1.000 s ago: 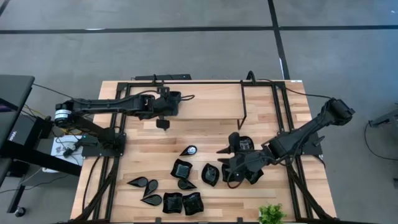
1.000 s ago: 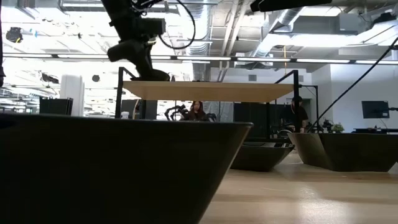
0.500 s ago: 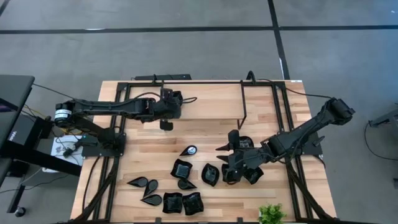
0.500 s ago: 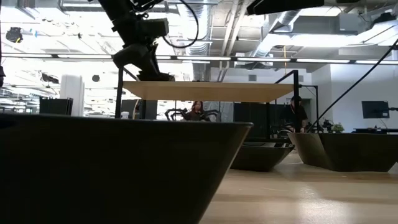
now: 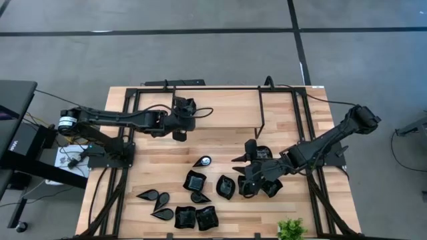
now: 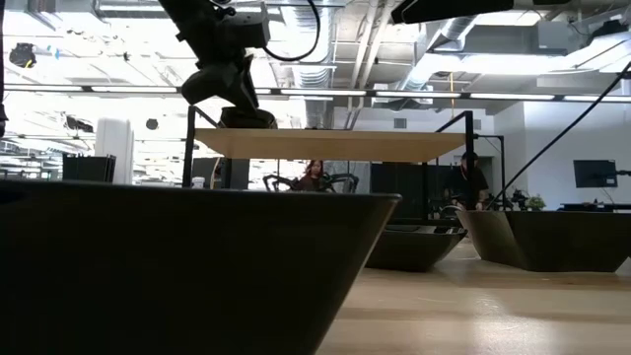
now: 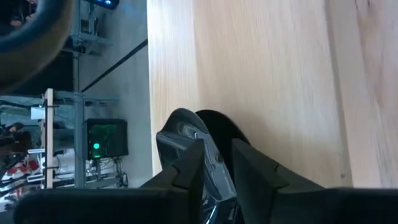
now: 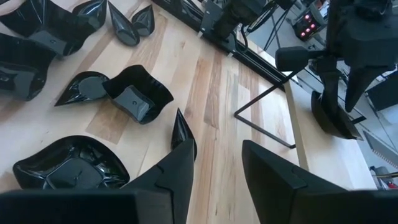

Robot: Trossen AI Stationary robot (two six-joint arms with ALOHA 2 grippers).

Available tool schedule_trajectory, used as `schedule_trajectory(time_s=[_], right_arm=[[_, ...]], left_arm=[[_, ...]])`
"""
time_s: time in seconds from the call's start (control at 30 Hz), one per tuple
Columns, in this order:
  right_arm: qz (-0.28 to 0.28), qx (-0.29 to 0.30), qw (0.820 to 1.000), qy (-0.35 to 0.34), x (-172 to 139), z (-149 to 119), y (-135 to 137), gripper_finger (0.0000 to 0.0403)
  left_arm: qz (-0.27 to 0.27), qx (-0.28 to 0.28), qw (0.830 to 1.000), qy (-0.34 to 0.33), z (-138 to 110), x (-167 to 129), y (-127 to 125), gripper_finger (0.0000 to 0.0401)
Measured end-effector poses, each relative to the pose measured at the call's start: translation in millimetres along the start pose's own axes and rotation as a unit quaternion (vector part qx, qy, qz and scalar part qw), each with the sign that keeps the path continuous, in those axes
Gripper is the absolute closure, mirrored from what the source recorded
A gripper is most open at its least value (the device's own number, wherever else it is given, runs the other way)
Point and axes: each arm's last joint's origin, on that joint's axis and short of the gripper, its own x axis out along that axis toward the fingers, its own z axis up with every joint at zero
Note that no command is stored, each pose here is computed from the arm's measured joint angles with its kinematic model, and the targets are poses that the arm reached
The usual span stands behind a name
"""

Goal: Pick & Place Mini shaped plates
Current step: Stack the black leaf-shaped plate on top of the black leaf-shaped plate on the shelf, then put the black distorted square plate on the shelf

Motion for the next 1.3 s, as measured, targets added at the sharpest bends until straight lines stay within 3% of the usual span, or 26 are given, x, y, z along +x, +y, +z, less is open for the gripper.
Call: schedule_trajectory(time_s=[0.33,0.5,0.6,0.7,0.83,1.0,1.3], right_arm=[[0.000,0.000,1.000,0.000,0,0,0,0.0274],[0.000,0.002,1.000,0.000,0,0,0,0.0274],[0.000,0.018,1.000,0.000,0,0,0,0.0274],[0.000,0.039,0.999,0.000,0,0,0,0.0274],[-0.001,0.056,0.998,0.000,0,0,-1,0.0274],[-0.008,0.083,0.997,0.003,3,-1,-5,0.0274],[-0.030,0.111,0.993,0.028,18,-10,-14,0.0273]], left_arm=[[0.033,0.003,0.999,-0.013,11,-14,-9,0.0266],[0.043,0.010,0.997,-0.056,26,-36,-21,0.0245],[0.036,-0.034,0.993,-0.107,38,-53,-32,0.0239],[-0.013,-0.113,0.980,-0.162,47,-69,-45,0.0238],[-0.138,-0.207,0.946,-0.208,53,-87,-63,0.0242],[-0.288,-0.246,0.897,-0.229,56,-108,-83,0.0252],[-0.328,-0.255,0.873,-0.255,48,-116,-119,0.0267]])
